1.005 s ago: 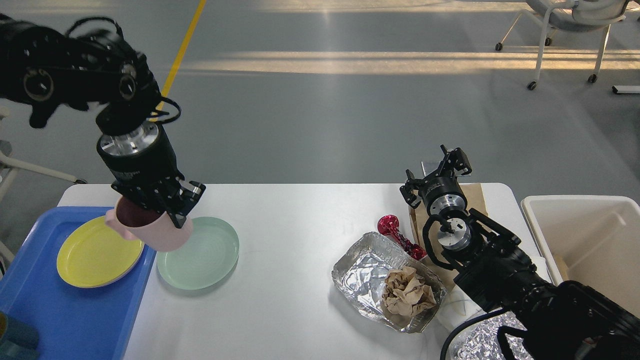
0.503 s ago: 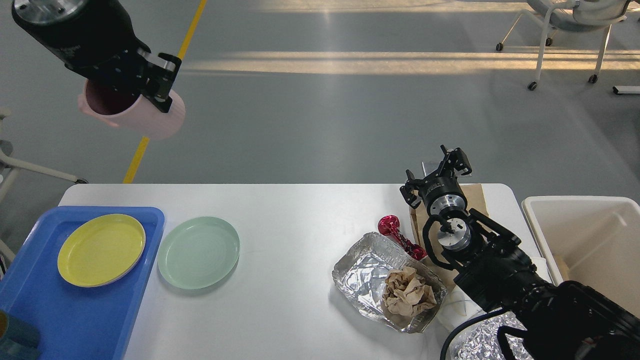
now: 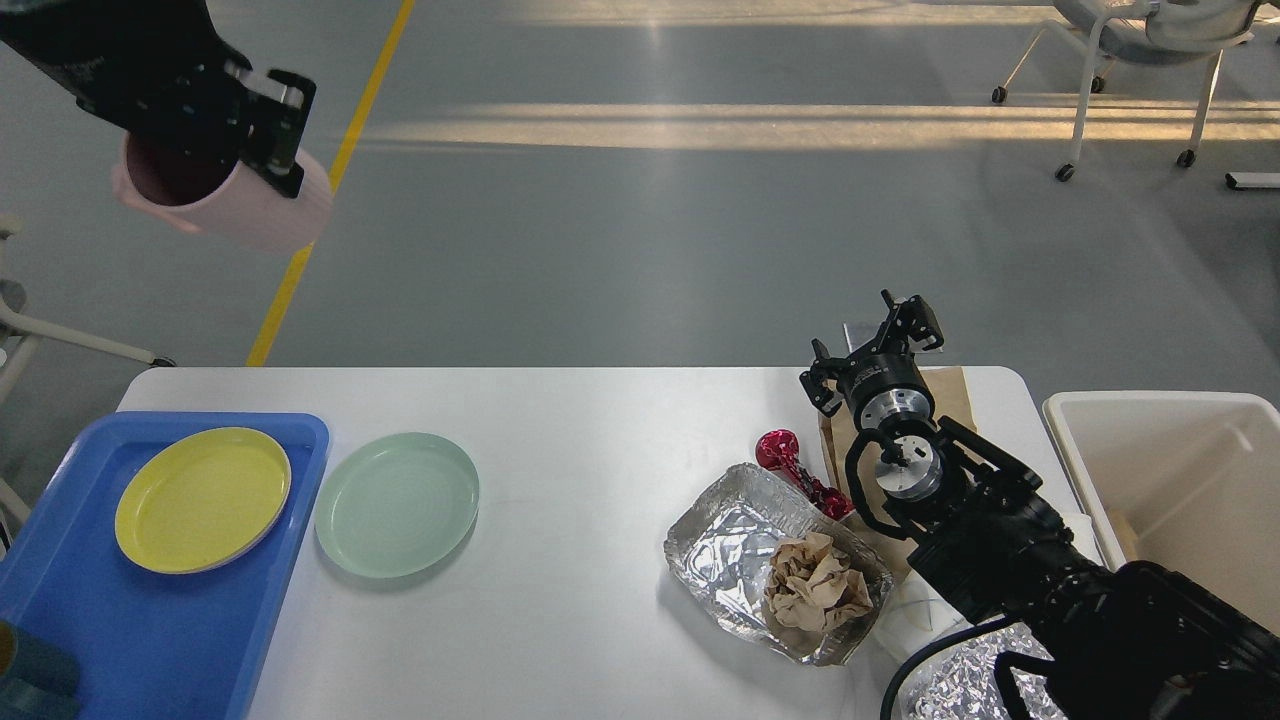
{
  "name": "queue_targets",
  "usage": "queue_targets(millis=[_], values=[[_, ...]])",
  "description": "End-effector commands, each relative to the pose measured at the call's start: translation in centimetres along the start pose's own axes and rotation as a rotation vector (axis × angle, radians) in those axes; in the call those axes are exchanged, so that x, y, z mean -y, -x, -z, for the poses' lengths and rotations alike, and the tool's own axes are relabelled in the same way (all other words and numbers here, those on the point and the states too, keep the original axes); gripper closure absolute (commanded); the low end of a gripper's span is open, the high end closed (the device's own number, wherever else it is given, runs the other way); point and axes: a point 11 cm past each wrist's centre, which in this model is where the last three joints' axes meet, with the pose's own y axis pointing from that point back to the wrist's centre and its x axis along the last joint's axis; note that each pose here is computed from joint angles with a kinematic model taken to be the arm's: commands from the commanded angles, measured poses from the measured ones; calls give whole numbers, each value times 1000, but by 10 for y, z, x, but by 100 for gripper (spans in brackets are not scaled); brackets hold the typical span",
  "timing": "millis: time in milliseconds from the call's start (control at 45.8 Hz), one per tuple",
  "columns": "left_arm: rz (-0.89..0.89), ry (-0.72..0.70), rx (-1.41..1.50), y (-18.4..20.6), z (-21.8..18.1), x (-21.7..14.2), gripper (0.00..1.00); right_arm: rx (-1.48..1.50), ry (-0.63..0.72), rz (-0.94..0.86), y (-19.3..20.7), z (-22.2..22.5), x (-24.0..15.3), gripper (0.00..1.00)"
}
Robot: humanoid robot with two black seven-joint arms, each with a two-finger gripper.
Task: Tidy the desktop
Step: 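Lift the pink cup with the left gripper and carry it over, then lower the pink cup onto the blue tray corner and release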
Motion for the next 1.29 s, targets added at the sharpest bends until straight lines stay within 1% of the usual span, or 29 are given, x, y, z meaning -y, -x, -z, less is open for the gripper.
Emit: queue_targets(millis=[0, 109, 284, 372, 503, 721, 940, 1158, 1267], values=[[134, -79, 2, 16, 21, 54, 100, 1, 0, 0, 0, 0, 0, 0], [268, -130, -20, 42, 49, 104, 100, -1, -1, 0, 0, 0, 0, 0], [476, -214, -42, 98, 93, 170, 100, 0, -1, -1, 0, 0, 0, 0], [550, -250, -51, 122, 109, 193, 100, 1, -1, 0, 0, 0, 0, 0], [643, -291, -62, 155, 126, 216, 100, 0, 0, 1, 0, 0, 0, 0], [551, -336, -71, 183, 145, 255, 100, 1, 0, 0, 0, 0, 0, 0], [474, -354, -49, 199, 147, 282, 100, -1, -1, 0, 0, 0, 0, 0], [512, -350, -37, 219, 144, 293, 100, 0, -2, -1, 0, 1, 0, 0], [547, -379, -23, 232, 147, 295, 100, -1, -1, 0, 0, 0, 0, 0]])
